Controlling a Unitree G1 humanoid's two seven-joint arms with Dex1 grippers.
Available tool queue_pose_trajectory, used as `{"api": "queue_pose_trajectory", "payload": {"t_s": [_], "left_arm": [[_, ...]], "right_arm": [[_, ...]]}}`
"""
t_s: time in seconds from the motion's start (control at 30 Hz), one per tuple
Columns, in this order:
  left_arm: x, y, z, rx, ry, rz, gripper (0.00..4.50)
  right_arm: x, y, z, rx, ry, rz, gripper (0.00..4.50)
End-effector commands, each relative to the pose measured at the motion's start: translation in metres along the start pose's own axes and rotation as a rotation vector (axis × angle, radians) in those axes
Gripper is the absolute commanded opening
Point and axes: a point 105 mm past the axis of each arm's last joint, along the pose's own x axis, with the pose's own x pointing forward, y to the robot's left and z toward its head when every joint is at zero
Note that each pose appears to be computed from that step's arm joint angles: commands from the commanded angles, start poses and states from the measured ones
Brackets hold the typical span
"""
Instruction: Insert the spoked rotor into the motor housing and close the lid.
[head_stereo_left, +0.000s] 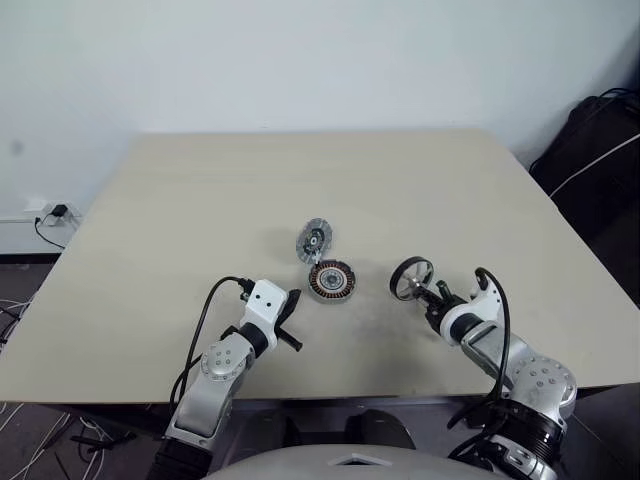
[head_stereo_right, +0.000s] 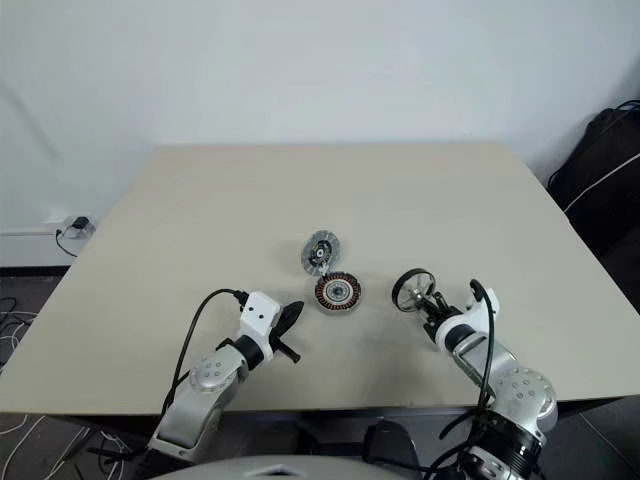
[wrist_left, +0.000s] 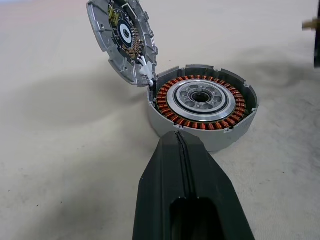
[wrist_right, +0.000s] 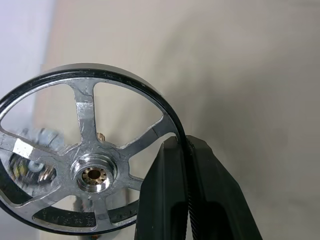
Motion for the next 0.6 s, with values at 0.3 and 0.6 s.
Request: {"api": "queue_pose_trajectory", "payload": {"t_s": [0.3,0.6], "left_arm": [[0.003,0.001,0.014,0.012,-0.056,0.001,0.00],[0.003,0.003,0.017,0.011,-0.071,0.017,0.00]], "right_arm": [[0.023,0.080,-0.017,-0.522,0.128,0.116,0.01],[0.045,0.095,-0.030,-0.684,0.251,0.105,0.01]]}}
